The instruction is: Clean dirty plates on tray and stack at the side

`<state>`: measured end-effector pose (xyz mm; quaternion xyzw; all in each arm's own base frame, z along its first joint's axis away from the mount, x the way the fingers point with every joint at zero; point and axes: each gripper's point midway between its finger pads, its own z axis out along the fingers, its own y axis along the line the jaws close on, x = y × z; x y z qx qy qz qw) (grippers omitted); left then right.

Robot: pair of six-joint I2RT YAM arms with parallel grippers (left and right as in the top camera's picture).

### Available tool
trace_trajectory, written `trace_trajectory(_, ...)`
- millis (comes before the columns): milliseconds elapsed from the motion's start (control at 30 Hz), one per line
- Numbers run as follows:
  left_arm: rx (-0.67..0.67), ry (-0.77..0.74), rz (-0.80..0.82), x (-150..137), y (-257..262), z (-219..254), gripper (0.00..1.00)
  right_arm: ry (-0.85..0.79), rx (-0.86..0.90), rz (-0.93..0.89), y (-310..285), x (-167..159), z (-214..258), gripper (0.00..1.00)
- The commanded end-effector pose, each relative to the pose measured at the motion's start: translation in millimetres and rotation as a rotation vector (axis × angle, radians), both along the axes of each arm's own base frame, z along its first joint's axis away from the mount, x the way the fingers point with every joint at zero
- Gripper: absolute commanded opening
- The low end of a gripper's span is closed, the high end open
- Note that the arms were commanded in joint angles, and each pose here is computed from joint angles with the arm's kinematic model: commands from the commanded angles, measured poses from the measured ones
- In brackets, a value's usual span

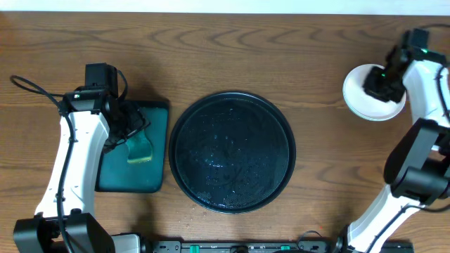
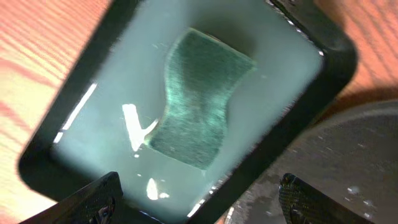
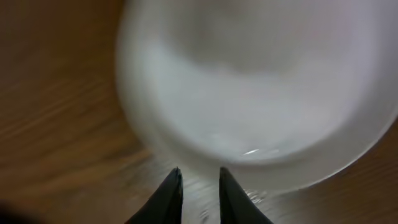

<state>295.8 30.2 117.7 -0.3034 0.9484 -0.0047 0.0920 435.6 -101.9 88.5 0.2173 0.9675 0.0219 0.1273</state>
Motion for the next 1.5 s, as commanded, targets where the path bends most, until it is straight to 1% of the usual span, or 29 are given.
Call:
trace_trajectory(0, 0.070, 0.026, -0.008, -3, 12, -1, 0.81, -0.135, -0.017, 0.147, 39, 2, 65, 0.19)
trace_trajectory(100, 0.061, 0.038, -0.025, -5, 9, -3, 0.81, -0.195, -0.027, 0.217, 70, -7, 100, 0.21)
trace_trajectory(167, 0.066, 0.029, -0.067, -3, 6, -1, 0.81, -0.247, -0.043, 0.291, 92, -14, 124, 0.24)
trace_trajectory(200, 0.070, 0.009, -0.080, -2, 5, 4, 0.81, -0.304, -0.064, 0.364, 114, -25, 150, 0.30)
trace_trajectory(233, 0.072, -0.012, -0.081, -1, 4, 10, 0.81, -0.335, -0.080, 0.399, 125, -32, 165, 0.34)
trace_trajectory(300, 0.077, -0.053, -0.086, 0, 3, 21, 0.81, -0.378, -0.105, 0.428, 136, -42, 183, 0.41)
trace_trajectory(400, 0.098, -0.155, -0.122, 1, 3, 47, 0.81, -0.449, -0.152, 0.476, 150, -59, 212, 0.55)
trace_trajectory(433, 0.105, -0.186, -0.132, -1, 3, 56, 0.81, -0.466, -0.166, 0.491, 153, -65, 219, 0.82)
trace_trajectory(467, 0.113, -0.220, -0.139, -3, 3, 66, 0.81, -0.478, -0.177, 0.498, 155, -70, 225, 0.99)
trace_trajectory(600, 0.136, -0.365, -0.145, -18, 2, 106, 0.81, -0.522, -0.216, 0.507, 155, -87, 244, 0.99)
trace_trajectory(733, 0.161, -0.505, -0.148, -44, 0, 144, 0.81, -0.539, -0.222, 0.501, 152, -96, 251, 0.99)
trace_trajectory(933, 0.196, -0.650, -0.165, -91, -3, 178, 0.81, -0.507, -0.279, 0.470, 140, -98, 248, 0.99)
trace_trajectory(1033, 0.204, -0.712, -0.160, -106, -4, 189, 0.81, -0.504, -0.278, 0.470, 140, -99, 248, 0.99)
trace_trajectory(1167, 0.212, -0.757, -0.156, -115, -4, 196, 0.81, -0.485, -0.276, 0.474, 140, -102, 245, 0.99)
trace_trajectory(1467, 0.211, -0.753, -0.156, -116, -4, 195, 0.81, -0.482, -0.276, 0.474, 140, -103, 244, 0.99)
